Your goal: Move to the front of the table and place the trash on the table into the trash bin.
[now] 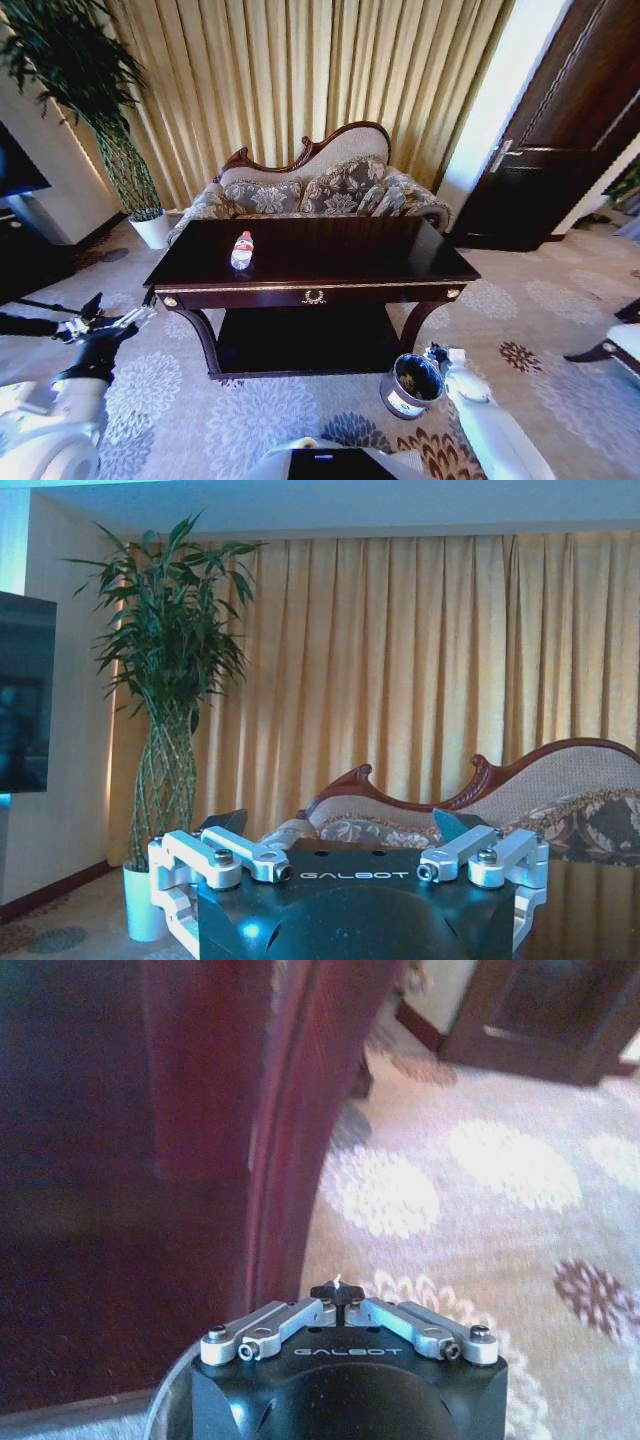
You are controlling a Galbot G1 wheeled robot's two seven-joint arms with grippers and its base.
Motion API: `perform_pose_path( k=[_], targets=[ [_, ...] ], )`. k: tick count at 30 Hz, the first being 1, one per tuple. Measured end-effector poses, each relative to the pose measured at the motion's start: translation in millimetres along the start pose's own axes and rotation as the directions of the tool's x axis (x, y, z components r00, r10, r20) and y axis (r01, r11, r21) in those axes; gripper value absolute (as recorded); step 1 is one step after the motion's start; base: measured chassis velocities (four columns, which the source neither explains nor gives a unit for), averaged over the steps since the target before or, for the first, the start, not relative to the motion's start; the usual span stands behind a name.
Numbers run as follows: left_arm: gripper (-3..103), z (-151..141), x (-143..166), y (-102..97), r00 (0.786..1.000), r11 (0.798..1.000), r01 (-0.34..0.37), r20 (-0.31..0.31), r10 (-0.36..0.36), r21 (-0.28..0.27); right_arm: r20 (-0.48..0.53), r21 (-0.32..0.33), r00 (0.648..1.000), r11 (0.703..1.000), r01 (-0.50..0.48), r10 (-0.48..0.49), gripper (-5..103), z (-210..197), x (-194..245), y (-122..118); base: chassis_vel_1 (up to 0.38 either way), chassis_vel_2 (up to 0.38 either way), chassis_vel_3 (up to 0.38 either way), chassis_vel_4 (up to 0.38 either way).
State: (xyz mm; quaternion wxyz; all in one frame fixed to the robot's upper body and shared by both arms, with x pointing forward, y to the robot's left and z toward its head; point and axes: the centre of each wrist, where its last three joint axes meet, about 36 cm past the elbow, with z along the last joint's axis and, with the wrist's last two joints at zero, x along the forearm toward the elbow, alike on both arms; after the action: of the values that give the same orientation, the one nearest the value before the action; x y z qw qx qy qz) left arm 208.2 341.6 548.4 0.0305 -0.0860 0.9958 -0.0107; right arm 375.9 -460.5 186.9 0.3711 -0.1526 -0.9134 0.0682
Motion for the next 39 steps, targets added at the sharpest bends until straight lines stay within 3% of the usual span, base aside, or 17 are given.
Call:
perform_pose_path(
  k=[4, 9, 11, 12, 17, 19, 22, 27, 32, 39],
  targets=[
    [100, -0.4, 0.1, 0.7, 1.000, 1.000, 0.000, 0.003, 0.000, -0.002, -0.015, -0.002, 1.000, 1.000, -0.022, 0.022, 0, 2.9, -10.3, 1.2, 0.000, 0.000, 0.000, 0.000],
    [100, -2.1, -0.2, 2.4, 1.000, 1.000, -0.010, 0.008, 0.010, -0.007, -0.007, -0.008, 0.999, 0.999, -0.037, 0.037, 21, -3.1, -17.4, -0.6, 0.000, 0.000, 0.000, 0.000],
    [100, -2.2, -0.4, 2.4, 1.000, 1.000, -0.012, 0.008, 0.012, -0.007, -0.005, -0.008, 0.999, 0.999, -0.038, 0.038, 21, -3.4, -17.4, -0.7, 0.000, 0.000, 0.000, 0.000],
    [100, -2.2, -0.6, 2.2, 1.000, 1.000, -0.014, 0.012, 0.014, -0.006, -0.004, -0.007, 0.999, 0.999, -0.038, 0.038, 32, -3.5, -17.2, -0.7, 0.000, 0.000, 0.000, 0.000],
    [100, -1.4, -0.7, 1.1, 1.000, 1.000, -0.023, 0.021, 0.023, -0.002, 0.003, -0.002, 0.999, 0.999, -0.035, 0.035, 43, -2.1, -13.4, 0.0, 0.000, 0.000, 0.000, 0.000],
    [100, -0.3, -0.7, 0.5, 0.999, 1.000, -0.027, 0.020, 0.027, 0.003, 0.005, 0.001, 0.999, 0.999, -0.034, 0.034, 59, -0.8, -11.6, -0.3, 0.000, 0.000, 0.000, 0.000],
    [100, 0.5, -0.7, 1.0, 0.999, 1.000, -0.028, 0.019, 0.028, 0.004, 0.004, 0.001, 0.999, 0.999, -0.034, 0.034, 64, 0.9, -10.2, -1.0, 0.000, 0.000, 0.000, 0.000],
    [100, 1.1, -0.8, 2.2, 0.999, 1.000, -0.028, 0.019, 0.028, 0.002, 0.008, -0.001, 0.999, 0.999, -0.032, 0.032, 86, 3.3, -6.2, -1.2, 0.000, 0.000, 0.000, 0.000],
    [100, 1.3, -0.9, 2.1, 0.999, 1.000, -0.030, 0.020, 0.030, 0.003, 0.010, -0.005, 1.000, 1.000, -0.030, 0.030, 99, 3.8, -4.5, 0.7, 0.000, 0.000, 0.000, 0.000],
    [100, 1.8, -1.0, 2.0, 0.999, 1.000, -0.029, 0.022, 0.029, 0.008, 0.009, -0.008, 1.000, 1.000, -0.029, 0.029, 100, 6.3, 0.2, 0.1, 0.000, 0.000, 0.000, 0.000]
  ],
)
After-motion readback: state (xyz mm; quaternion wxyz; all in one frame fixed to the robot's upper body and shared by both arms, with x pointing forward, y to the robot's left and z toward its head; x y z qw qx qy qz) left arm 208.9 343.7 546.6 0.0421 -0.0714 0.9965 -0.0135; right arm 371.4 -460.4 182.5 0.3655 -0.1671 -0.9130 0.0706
